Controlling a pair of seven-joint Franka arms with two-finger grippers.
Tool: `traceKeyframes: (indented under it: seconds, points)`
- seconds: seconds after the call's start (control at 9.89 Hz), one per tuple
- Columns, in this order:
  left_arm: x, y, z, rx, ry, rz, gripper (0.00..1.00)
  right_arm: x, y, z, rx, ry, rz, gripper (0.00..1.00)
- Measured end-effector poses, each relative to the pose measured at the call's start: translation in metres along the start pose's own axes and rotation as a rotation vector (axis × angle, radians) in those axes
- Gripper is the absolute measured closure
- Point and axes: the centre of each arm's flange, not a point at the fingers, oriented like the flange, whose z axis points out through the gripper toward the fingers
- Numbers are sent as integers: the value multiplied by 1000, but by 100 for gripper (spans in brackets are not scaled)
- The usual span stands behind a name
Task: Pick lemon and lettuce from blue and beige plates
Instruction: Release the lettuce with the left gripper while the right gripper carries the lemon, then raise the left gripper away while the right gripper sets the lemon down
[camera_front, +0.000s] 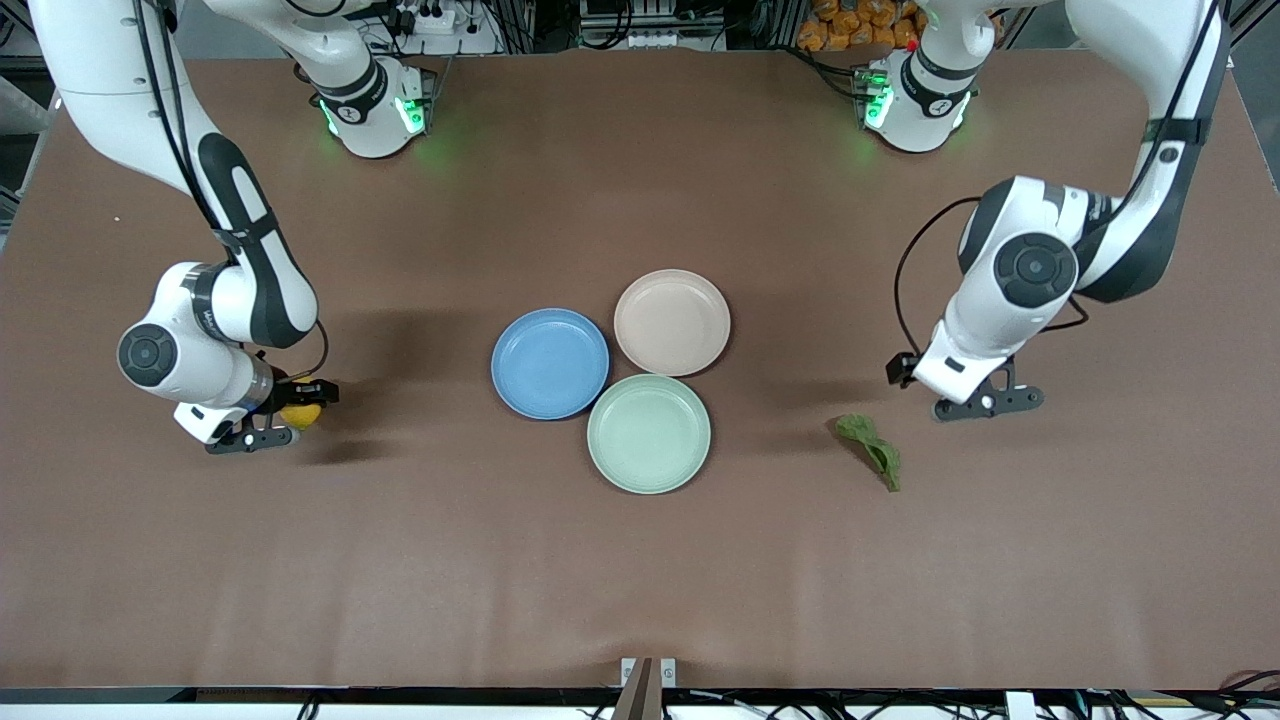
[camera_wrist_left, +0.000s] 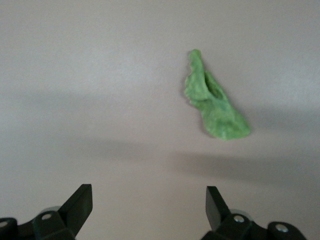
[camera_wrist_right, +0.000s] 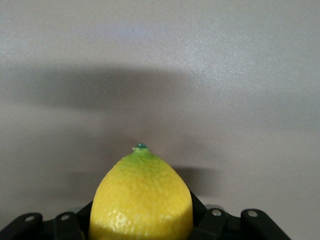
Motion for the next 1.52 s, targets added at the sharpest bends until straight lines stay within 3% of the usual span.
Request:
traceKeyframes:
  seconds: [0.2,0.4,0.71,1.01,1.21,1.52]
  points:
    - [-17,-10,-6,7,-5,-5,0,0,-1,10,-3,1,-2,42]
    - [-27,-21,-14,-34,-22,-42,0,0,0,16,-6,2,-1,42]
    - [-30,-34,-38,-51,15,-30,0,1,0,22,-10,8,-1,41]
    - [-22,-57,-79,-94,85,-7,0,2,1,20,-12,17,2,1]
    - [-11,-58,-117,-109,134,-13,0,8,1,9,-12,34,2,0]
    - [0,-63,-186,-149,148,-9,0,22,1,-29,10,-3,0,0]
